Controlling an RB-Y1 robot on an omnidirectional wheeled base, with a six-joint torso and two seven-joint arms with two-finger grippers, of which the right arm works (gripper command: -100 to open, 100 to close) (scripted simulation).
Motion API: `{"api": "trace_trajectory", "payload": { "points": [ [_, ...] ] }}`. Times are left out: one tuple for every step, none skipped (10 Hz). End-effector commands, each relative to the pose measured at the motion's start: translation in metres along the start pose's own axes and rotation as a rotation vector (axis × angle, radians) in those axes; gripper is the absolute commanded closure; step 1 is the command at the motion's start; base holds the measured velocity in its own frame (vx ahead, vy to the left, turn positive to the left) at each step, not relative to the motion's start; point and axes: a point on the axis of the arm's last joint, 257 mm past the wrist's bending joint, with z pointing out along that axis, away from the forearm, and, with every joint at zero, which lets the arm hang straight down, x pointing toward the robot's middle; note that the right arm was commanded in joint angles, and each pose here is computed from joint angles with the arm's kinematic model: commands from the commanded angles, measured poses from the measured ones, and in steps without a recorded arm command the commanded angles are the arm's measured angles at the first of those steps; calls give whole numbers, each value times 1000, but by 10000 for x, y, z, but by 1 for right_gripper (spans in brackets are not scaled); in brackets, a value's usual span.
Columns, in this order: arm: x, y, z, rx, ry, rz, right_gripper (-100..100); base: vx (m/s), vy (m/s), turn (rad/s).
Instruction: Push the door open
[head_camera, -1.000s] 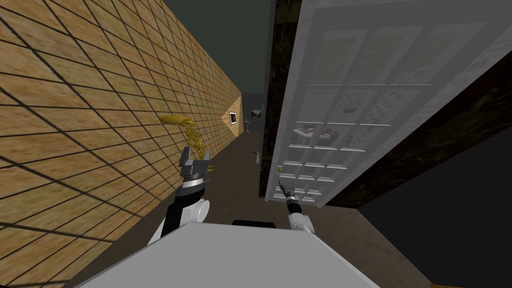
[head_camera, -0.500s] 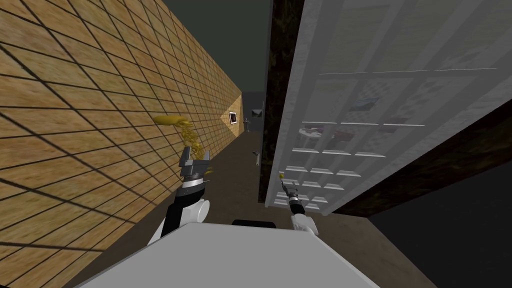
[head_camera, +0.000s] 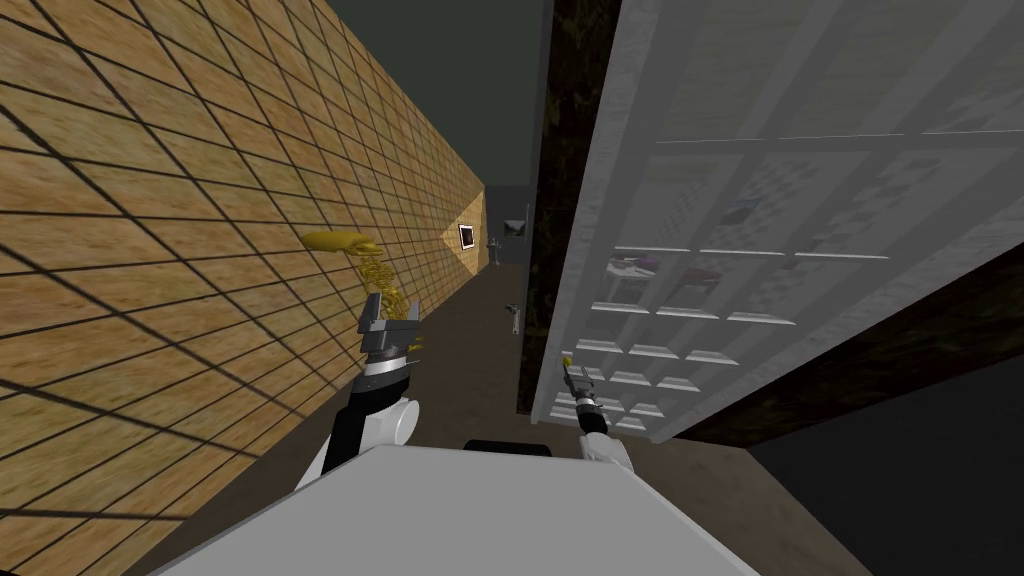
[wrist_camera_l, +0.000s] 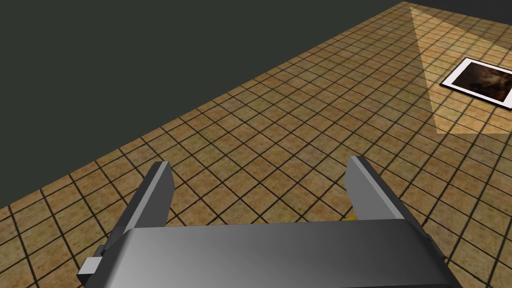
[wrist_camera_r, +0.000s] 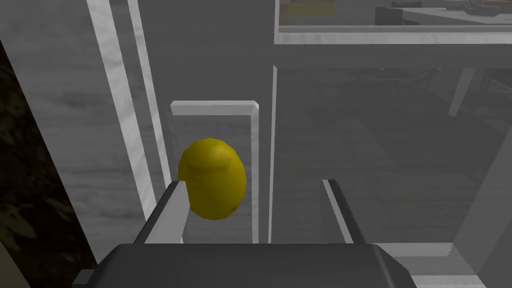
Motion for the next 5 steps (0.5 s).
{"api": "trace_trajectory", "payload": {
  "points": [
    [24,34,22,-4,4,-4,100,-28,23,57],
    [24,34,22,-4,4,-4,100,-12,24,10],
    [24,34,22,-4,4,-4,100,-1,10,-25],
    [24,34,22,-4,4,-4,100,0,0,0],
    [24,34,22,-4,4,-4,100,4,-14,-21]
  ]
}}
